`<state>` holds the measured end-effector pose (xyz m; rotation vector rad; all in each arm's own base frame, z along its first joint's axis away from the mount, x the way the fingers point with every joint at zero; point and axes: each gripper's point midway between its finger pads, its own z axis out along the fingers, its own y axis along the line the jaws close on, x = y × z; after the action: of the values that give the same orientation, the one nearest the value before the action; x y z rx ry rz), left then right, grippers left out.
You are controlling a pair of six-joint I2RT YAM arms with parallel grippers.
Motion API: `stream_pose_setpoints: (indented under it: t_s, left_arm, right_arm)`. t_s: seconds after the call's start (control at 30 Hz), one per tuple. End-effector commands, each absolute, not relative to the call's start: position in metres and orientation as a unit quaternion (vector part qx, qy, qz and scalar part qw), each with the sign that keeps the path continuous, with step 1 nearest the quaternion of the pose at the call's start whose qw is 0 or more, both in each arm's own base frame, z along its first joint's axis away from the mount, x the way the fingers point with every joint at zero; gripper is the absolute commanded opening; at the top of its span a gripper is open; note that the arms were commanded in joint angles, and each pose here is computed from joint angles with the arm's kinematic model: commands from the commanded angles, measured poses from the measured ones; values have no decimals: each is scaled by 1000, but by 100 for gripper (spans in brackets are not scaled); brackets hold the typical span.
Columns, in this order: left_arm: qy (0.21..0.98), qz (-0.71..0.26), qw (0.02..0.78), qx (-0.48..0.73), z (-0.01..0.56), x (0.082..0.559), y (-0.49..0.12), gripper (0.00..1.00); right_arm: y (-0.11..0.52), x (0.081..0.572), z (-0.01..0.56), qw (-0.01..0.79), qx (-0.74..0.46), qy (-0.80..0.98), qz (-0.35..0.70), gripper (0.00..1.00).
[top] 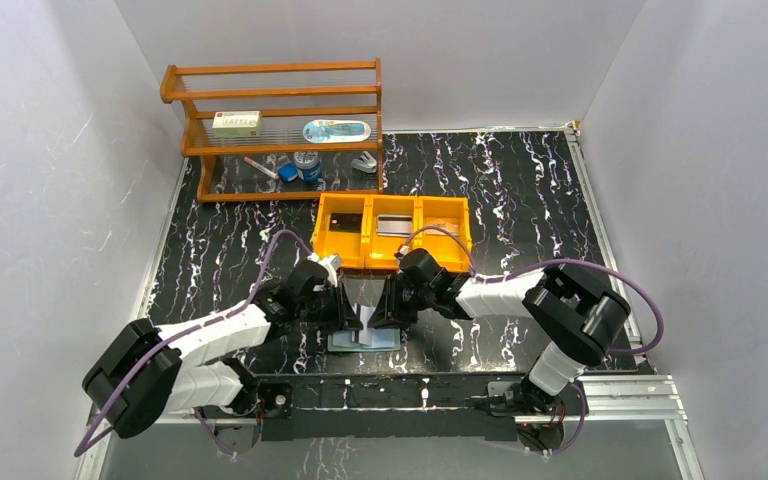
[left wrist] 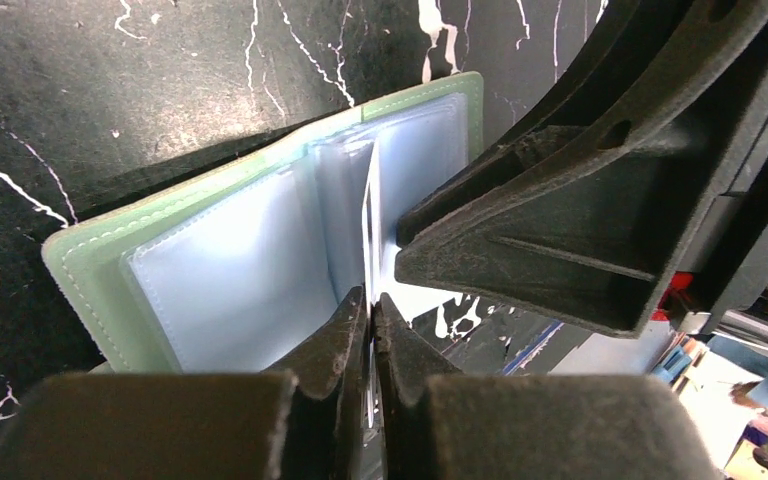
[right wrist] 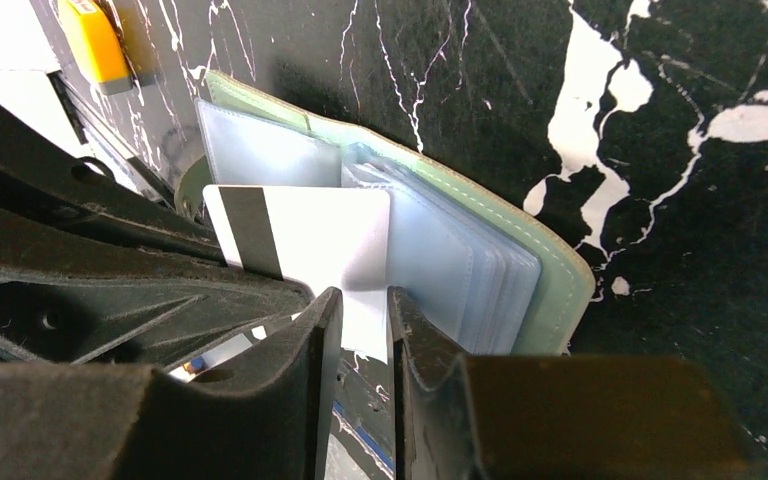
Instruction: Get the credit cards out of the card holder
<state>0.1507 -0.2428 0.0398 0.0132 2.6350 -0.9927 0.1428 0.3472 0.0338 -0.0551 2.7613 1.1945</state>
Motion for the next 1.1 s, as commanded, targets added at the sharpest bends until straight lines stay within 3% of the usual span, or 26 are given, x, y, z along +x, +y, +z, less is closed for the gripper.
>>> stream_pose_setpoints:
  t_s: [0.0,0.43,0.67,0.87,1.07]
  left_arm:
    - [926,-331,182,11,50,158,-239,0]
    - [935,-234,268,3,78,178,-197,0]
    - [931,-224,286,26,98,187,-195,0]
    - [914,-290,283,19,117,192,-201,0]
    - [836,-472,279,21,158,188,-243,0]
  right_arm:
    - [323,138,7,64,-5,938,340,32]
    - [337,152,33,101,-59,928,354,38]
    - [346,171,82,177,-71,898,397,47]
    - [319,193,100,265,-16,891,369,61]
    - [300,199,118,320,4,870,375,70]
